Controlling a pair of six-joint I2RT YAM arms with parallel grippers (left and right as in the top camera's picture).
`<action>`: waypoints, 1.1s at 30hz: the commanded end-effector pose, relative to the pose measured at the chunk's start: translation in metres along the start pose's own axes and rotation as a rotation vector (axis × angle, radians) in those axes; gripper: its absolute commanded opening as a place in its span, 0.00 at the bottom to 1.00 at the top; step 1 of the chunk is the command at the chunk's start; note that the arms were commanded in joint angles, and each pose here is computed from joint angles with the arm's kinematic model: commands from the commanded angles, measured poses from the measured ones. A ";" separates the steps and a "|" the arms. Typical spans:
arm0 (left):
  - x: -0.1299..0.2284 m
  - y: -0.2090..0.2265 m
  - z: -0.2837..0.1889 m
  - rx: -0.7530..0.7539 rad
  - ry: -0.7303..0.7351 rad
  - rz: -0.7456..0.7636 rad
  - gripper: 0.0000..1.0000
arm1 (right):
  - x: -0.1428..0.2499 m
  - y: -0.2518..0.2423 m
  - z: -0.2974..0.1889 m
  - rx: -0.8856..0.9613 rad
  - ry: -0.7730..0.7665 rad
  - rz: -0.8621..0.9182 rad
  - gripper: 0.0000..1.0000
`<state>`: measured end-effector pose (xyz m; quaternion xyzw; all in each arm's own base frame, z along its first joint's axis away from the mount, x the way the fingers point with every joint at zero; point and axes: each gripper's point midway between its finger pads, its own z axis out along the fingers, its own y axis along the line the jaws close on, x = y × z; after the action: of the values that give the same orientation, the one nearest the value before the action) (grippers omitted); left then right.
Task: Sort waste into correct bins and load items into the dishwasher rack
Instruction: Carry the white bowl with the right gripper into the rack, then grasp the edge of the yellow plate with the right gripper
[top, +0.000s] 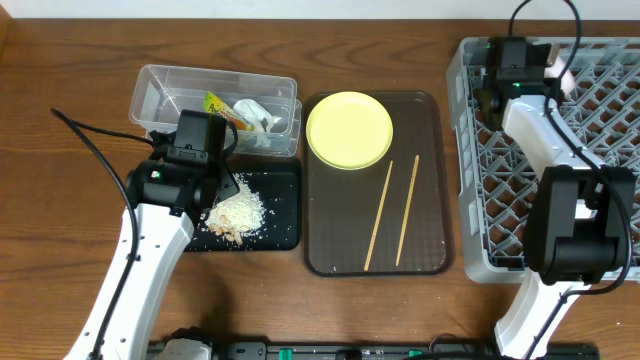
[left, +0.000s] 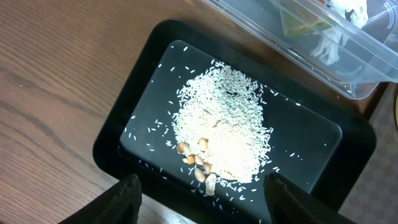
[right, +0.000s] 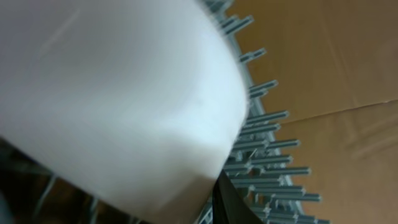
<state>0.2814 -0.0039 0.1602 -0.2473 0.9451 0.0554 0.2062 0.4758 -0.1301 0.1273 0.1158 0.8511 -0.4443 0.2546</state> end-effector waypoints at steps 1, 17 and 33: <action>0.000 0.002 0.002 -0.009 0.001 -0.011 0.66 | -0.003 0.009 -0.018 -0.083 -0.014 0.054 0.13; 0.000 0.002 0.002 -0.010 0.001 -0.011 0.66 | -0.016 0.046 -0.223 -1.081 -0.082 0.098 0.50; 0.000 0.002 0.002 -0.010 0.001 -0.011 0.66 | 0.075 0.192 -0.215 -1.037 0.281 0.018 0.50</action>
<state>0.2819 -0.0040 0.1603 -0.2474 0.9449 0.0550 0.2072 0.4271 0.1500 0.0848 0.0057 0.9791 0.0659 0.1923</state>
